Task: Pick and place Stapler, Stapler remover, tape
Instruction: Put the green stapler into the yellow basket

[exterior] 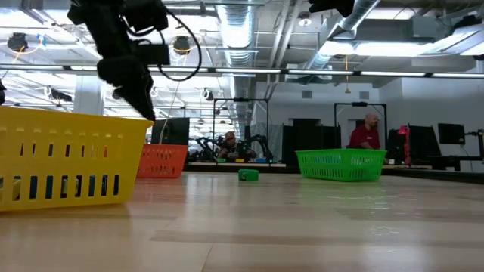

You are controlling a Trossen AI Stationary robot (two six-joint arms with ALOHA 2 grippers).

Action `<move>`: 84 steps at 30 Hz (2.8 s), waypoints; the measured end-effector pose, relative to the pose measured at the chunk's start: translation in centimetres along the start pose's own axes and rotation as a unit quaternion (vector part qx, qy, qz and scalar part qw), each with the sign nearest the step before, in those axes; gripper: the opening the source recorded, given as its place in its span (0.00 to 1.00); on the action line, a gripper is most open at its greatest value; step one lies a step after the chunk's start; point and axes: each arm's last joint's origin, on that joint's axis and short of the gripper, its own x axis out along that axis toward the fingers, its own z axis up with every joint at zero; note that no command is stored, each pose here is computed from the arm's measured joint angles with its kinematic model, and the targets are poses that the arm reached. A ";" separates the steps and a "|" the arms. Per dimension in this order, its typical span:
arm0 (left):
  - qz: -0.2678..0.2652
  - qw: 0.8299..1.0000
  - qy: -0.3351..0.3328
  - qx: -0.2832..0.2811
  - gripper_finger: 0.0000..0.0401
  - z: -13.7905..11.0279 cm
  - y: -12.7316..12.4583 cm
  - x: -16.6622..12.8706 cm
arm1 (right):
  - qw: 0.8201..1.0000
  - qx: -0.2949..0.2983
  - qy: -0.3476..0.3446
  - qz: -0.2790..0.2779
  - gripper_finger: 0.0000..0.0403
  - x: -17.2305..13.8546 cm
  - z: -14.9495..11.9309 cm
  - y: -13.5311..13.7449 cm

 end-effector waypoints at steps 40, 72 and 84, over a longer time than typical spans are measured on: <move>0.006 0.975 -0.214 -0.053 0.47 3.0 1.7 -6.4 | 0.995 -0.023 0.101 0.011 0.33 7.9 -0.9 0.0; 0.010 0.975 -0.213 -0.053 0.47 2.9 1.7 -6.4 | 0.993 -0.052 0.100 0.020 0.33 12.8 -3.2 -0.1; 0.010 0.975 -0.215 -0.054 0.47 3.0 1.7 -6.4 | 1.000 -0.017 -0.012 0.011 0.33 10.6 -4.8 0.0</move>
